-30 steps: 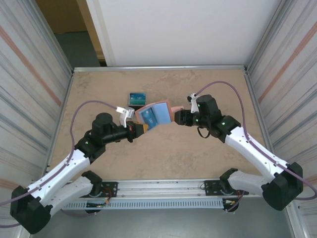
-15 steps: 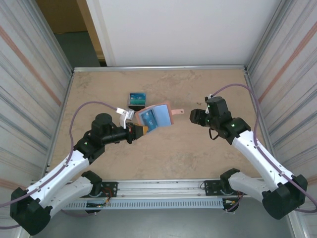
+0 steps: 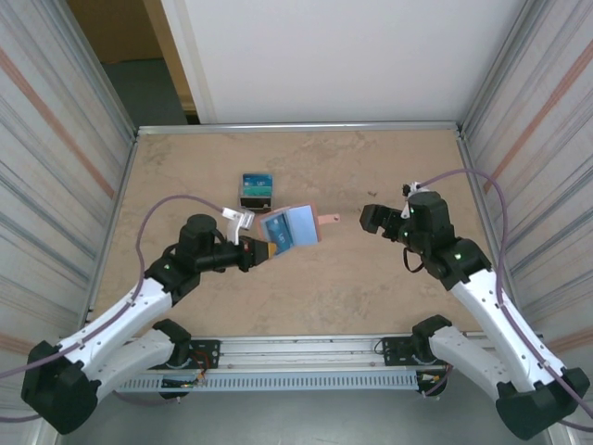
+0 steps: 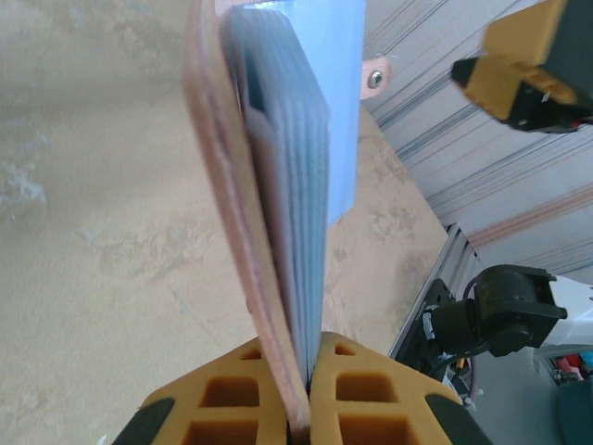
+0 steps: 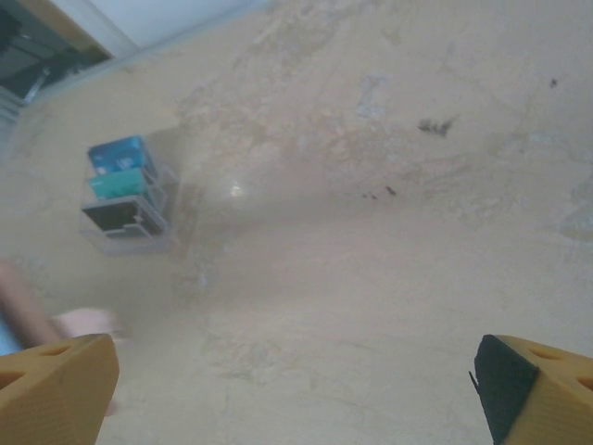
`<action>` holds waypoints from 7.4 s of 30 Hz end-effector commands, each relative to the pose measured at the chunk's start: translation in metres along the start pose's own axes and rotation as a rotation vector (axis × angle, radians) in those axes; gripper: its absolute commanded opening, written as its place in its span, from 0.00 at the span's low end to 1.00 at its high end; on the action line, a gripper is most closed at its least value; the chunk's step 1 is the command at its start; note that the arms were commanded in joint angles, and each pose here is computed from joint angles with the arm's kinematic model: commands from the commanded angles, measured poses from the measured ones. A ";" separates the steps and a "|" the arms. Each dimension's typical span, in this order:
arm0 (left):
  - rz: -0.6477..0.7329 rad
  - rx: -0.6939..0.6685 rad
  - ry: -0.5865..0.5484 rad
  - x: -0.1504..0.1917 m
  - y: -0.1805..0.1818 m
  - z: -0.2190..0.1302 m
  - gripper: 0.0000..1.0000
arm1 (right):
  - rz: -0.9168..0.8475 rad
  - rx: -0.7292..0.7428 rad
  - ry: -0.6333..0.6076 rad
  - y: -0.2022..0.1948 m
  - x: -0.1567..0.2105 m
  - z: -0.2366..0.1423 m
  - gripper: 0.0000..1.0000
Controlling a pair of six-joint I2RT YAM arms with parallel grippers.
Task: Take the credit cards out of the card holder
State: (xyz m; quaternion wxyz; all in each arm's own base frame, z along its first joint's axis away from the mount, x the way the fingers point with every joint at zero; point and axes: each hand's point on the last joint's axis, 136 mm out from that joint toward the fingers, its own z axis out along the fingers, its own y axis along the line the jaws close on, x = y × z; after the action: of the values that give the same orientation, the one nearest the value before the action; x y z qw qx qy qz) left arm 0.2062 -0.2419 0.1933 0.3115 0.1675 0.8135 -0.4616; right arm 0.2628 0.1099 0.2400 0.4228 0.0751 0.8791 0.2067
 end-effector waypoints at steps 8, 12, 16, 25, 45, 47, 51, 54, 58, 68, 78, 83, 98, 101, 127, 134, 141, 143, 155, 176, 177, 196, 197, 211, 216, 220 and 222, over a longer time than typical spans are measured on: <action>-0.057 0.033 0.104 0.020 0.001 0.033 0.00 | -0.008 -0.201 -0.112 0.030 -0.017 -0.023 0.99; -0.107 0.057 0.150 0.032 0.002 0.049 0.00 | -0.012 -0.206 -0.091 0.031 -0.014 -0.019 0.99; -0.164 0.060 0.171 0.040 0.008 0.060 0.00 | -0.009 -0.198 -0.077 0.029 -0.010 -0.014 0.99; -0.290 0.023 0.239 0.059 0.026 0.074 0.00 | 0.004 -0.226 -0.044 0.033 -0.003 -0.006 0.99; -0.397 -0.084 0.324 0.081 0.078 0.070 0.05 | 0.025 -0.245 0.097 0.043 0.022 0.032 0.93; -0.400 -0.085 0.325 0.081 0.082 0.070 0.07 | 0.021 -0.244 0.109 0.044 0.024 0.035 0.92; -0.407 -0.096 0.326 0.080 0.089 0.068 0.14 | 0.013 -0.239 0.139 0.047 0.030 0.041 0.89; -0.406 -0.128 0.322 0.078 0.096 0.064 0.20 | 0.007 -0.234 0.161 0.049 0.034 0.046 0.86; -0.384 -0.200 0.324 0.075 0.106 0.060 0.39 | 0.000 -0.215 0.187 0.049 0.039 0.054 0.83; -0.337 -0.414 0.269 0.062 0.129 0.040 0.69 | -0.003 -0.194 0.201 0.049 0.041 0.058 0.82; -0.319 -0.453 0.195 0.044 0.135 0.040 0.82 | 0.011 -0.199 0.232 0.054 0.042 0.072 0.86; -0.280 -0.640 0.111 0.026 0.150 0.017 0.83 | 0.030 -0.233 0.280 0.063 0.048 0.079 0.81; -0.180 -0.730 0.054 0.047 0.118 -0.010 0.65 | -0.006 -0.284 0.423 0.081 0.089 0.094 0.65; -0.168 -0.740 0.086 0.060 0.116 -0.003 0.60 | -0.014 -0.311 0.481 0.091 0.105 0.101 0.59; -0.110 -0.698 0.135 0.060 0.136 0.046 0.34 | 0.008 -0.390 0.783 0.131 0.196 0.153 0.26; -0.107 -0.688 0.166 0.065 0.138 0.052 0.33 | 0.031 -0.372 0.812 0.126 0.206 0.161 0.24; -0.110 -0.706 0.194 0.071 0.142 0.051 0.32 | 0.074 -0.396 0.848 0.127 0.215 0.166 0.24; -0.112 -0.705 0.198 0.072 0.142 0.051 0.32 | 0.087 -0.409 0.856 0.128 0.216 0.168 0.22; -0.112 -0.707 0.225 0.077 0.144 0.053 0.30 | 0.119 -0.397 0.883 0.123 0.224 0.175 0.19; -0.098 -0.747 0.236 0.079 0.147 0.043 0.29 | 0.150 -0.407 0.856 0.118 0.214 0.176 0.17; -0.096 -0.747 0.236 0.079 0.147 0.043 0.29 | 0.155 -0.409 0.860 0.119 0.215 0.177 0.16; -0.095 -0.730 0.245 0.077 0.145 0.050 0.28 | 0.164 -0.398 0.888 0.115 0.229 0.184 0.18; -0.096 -0.731 0.249 0.078 0.146 0.050 0.28 | 0.164 -0.400 0.886 0.116 0.229 0.184 0.18; -0.121 -0.741 0.291 0.088 0.150 0.053 0.26 | 0.196 -0.441 0.892 0.122 0.228 0.182 0.15; -0.120 -0.753 0.296 0.089 0.151 0.052 0.25 | 0.222 -0.460 0.884 0.120 0.225 0.183 0.14; -0.121 -0.758 0.299 0.089 0.152 0.051 0.25 | 0.246 -0.493 0.883 0.123 0.222 0.181 0.18; -0.122 -0.761 0.301 0.089 0.152 0.050 0.24 | 0.265 -0.524 0.878 0.126 0.219 0.181 0.18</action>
State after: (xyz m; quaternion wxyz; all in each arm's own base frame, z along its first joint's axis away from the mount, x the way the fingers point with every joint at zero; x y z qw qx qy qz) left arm 0.2496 -0.2159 0.0276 0.2275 0.0564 0.9620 -0.1401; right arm 0.2613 0.3406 0.0344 0.0059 -0.0204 0.8900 0.4555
